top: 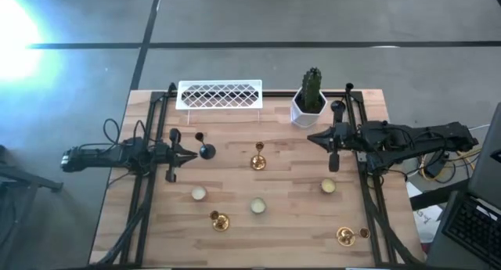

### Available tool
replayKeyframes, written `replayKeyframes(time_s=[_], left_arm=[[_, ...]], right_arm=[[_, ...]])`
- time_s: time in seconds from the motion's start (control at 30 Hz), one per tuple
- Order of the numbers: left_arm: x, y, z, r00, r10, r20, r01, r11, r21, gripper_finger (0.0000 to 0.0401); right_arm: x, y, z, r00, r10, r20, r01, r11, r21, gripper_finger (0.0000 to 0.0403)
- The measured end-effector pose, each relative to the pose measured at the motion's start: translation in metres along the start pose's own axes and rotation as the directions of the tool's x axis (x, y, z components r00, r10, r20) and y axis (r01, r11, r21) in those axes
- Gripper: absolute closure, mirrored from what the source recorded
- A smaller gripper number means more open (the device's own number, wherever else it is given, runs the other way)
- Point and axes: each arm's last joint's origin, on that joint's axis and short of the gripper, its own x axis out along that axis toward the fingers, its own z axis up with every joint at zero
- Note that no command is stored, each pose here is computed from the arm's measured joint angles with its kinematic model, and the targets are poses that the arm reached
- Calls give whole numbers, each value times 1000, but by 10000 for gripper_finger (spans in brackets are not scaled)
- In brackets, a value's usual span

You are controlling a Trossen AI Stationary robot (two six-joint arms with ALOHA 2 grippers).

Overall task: Pick & Place candle stick holders
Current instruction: Put the bottom black candle holder on the shelf

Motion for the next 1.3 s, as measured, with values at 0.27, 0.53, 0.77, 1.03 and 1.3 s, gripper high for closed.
replayKeyframes(time_s=[0.27,0.53,0.77,1.03,1.3], left_arm=[[0,0,5,998,2,55,4,994,-109,367],[1,0,-5,998,21,-52,-28,990,-136,366],[4,2,-10,987,66,-149,-93,978,-187,307],[12,3,-24,939,116,-323,-203,947,-249,190],[15,3,-34,865,143,-481,-290,925,-246,121]], right_arm=[[-6,-1,10,999,-4,44,1,998,64,394],[-7,-4,11,993,-104,56,103,994,20,394],[-7,-7,12,981,-180,66,179,983,26,394],[-8,-7,12,979,-189,71,190,982,-3,394],[-8,-7,11,980,-190,61,193,981,-36,394]])
